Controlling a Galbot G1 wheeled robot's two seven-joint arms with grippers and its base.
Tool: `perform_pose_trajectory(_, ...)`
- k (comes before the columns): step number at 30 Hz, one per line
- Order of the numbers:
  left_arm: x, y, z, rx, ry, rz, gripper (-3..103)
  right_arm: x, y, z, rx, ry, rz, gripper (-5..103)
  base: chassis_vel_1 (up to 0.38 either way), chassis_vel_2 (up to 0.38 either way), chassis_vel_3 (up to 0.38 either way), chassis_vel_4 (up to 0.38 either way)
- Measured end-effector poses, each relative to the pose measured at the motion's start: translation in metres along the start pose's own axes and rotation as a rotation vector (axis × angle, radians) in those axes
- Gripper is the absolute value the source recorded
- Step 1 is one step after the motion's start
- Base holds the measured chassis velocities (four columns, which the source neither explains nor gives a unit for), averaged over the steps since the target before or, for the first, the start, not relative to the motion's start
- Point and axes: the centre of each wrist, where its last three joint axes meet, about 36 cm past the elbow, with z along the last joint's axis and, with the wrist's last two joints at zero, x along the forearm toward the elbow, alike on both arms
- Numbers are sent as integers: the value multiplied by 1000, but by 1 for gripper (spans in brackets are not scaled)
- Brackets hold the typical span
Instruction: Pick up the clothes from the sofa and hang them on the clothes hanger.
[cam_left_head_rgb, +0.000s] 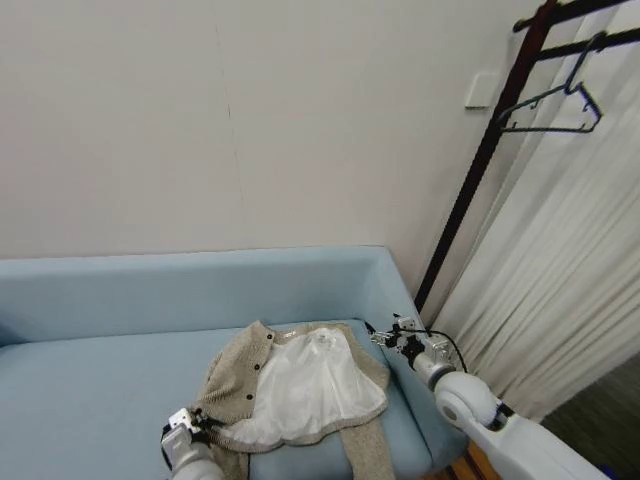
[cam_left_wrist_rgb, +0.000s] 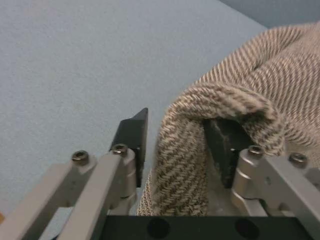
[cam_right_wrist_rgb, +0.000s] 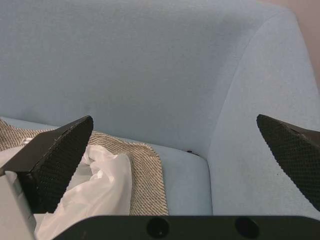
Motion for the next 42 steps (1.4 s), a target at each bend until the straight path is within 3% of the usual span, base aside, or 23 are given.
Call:
perform_pose_trajectory(2,4,3,-5,5,-1,-4,42,0,-1,-1,1,-1,1,100,0,0,0,0)
perform_pose_trajectory(5,22,29,-22,5,-11,-57,58,-2,-4,-6,-3,-11,4,100,0,0,0,0)
perform_pose_trajectory(8,25,42,-28,-1,-20,-89,64,-5,-5,-8,-3,-14,4,100,0,0,0,0)
perform_pose_trajectory(9,25,50,-32,-5,-30,-110,75,-7,-5,-9,-2,-14,2,100,0,0,0,0)
perform_pose_trajectory(14,20,53,-40,-10,-55,-115,85,-11,-2,-10,-5,-18,-3,100,0,0,0,0)
perform_pose_trajectory(17,16,51,-47,-9,-84,-114,98,-15,4,-13,-8,-22,-14,100,0,0,0,0)
perform_pose_trajectory(25,16,63,-66,16,-178,-166,100,-17,2,-16,-12,-22,-14,100,0,0,0,0)
perform_pose_trajectory(28,17,67,-80,-2,-268,-8,100,-18,3,-18,-28,-22,-20,100,0,0,0,0)
perform_pose_trajectory(29,17,67,-80,-2,-268,-8,100,-18,3,-18,-28,-22,-20,100,0,0,0,0)
perform_pose_trajectory(33,11,41,-93,-94,-365,278,100,-16,16,-25,-61,-10,-44,100,0,0,0,0)
perform_pose_trajectory(35,10,35,-94,-107,-373,317,100,-16,18,-27,-66,-8,-45,100,0,0,0,0)
perform_pose_trajectory(39,26,11,-113,-230,-413,561,100,-12,23,-62,-76,-36,-54,100,0,0,0,0)
perform_pose_trajectory(41,27,10,-116,-250,-421,591,100,-10,21,-67,-74,-45,-49,100,0,0,0,0)
perform_pose_trajectory(42,30,9,-125,-300,-452,674,100,-2,17,-87,-72,-80,-35,100,0,0,0,0)
